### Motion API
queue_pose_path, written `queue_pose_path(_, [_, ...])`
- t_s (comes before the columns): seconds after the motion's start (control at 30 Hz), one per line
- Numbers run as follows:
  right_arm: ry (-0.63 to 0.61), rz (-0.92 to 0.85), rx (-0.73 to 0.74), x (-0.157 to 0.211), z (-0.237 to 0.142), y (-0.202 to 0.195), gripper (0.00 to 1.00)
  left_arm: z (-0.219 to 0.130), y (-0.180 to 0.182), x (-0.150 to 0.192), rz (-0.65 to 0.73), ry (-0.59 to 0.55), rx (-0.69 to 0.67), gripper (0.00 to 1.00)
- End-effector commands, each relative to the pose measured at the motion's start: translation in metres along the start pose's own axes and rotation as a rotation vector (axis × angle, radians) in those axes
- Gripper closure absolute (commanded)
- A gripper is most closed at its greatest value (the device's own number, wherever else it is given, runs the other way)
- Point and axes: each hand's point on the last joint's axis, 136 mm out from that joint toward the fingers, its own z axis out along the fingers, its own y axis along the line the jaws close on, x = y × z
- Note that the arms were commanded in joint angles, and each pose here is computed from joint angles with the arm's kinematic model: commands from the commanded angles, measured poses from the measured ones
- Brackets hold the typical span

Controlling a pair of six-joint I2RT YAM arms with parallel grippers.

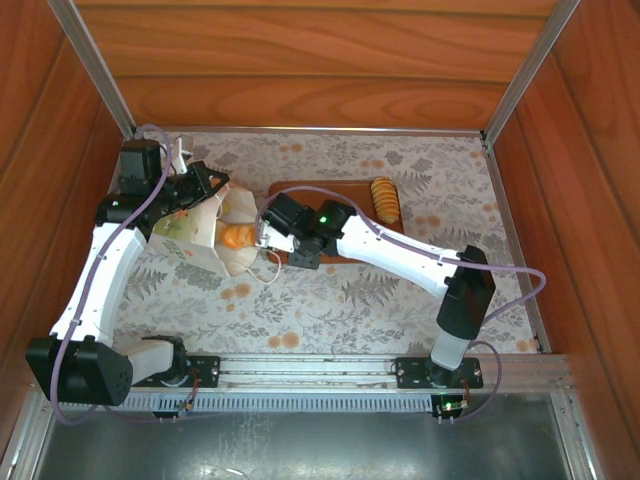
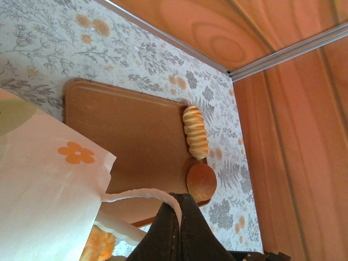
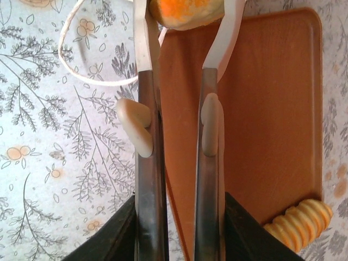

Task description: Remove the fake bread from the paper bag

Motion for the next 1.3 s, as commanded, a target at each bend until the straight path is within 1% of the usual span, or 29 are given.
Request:
queue_pose_path(0.0, [0.008, 0.057, 0.018, 0.015, -0.015, 0.001, 0.64, -0.001, -0.005, -0.003, 0.026, -0.010, 0.019, 1.00])
queue_pose_path(0.03, [0.019, 0.061, 0.018, 0.022, -0.015, 0.003, 0.64, -0.001, -0.005, -0.003, 0.027, -0.011, 0.018, 1.00])
queue_pose_path(0.07, [0.010, 0.074, 0.030, 0.028, -0.024, 0.002, 0.64, -0.001, -0.004, -0.003, 0.027, -0.012, 0.017, 1.00])
queue_pose_path(0.2, [0.035, 0.125, 0.032, 0.054, -0.035, 0.005, 0.64, 0.000, -0.004, -0.003, 0.025, -0.007, 0.016, 1.00])
queue_pose_path(0.4, [0.023, 0.230, -0.021, 0.095, -0.049, 0.016, 0.64, 0.001, -0.003, -0.004, 0.025, -0.007, 0.014, 1.00])
queue_pose_path(0.53, [0.081, 0.298, -0.077, 0.133, -0.050, 0.023, 0.64, 0.001, -0.004, -0.004, 0.029, -0.007, 0.017, 1.00])
queue_pose_path(0.67, [0.121, 0.355, -0.122, 0.157, -0.047, 0.022, 0.64, 0.001, -0.004, -0.004, 0.027, -0.008, 0.017, 1.00])
queue_pose_path(0.87, [0.207, 0.398, -0.156, 0.179, -0.035, 0.014, 0.63, 0.000, -0.004, -0.003, 0.025, -0.008, 0.018, 1.00])
queue_pose_path(1.07, [0.254, 0.390, -0.165, 0.187, -0.025, 0.006, 0.61, -0.001, -0.004, -0.001, 0.023, -0.008, 0.018, 1.00])
queue_pose_path(1.27, [0.301, 0.380, -0.143, 0.198, -0.016, -0.004, 0.58, -0.002, -0.004, -0.002, 0.024, -0.010, 0.017, 1.00])
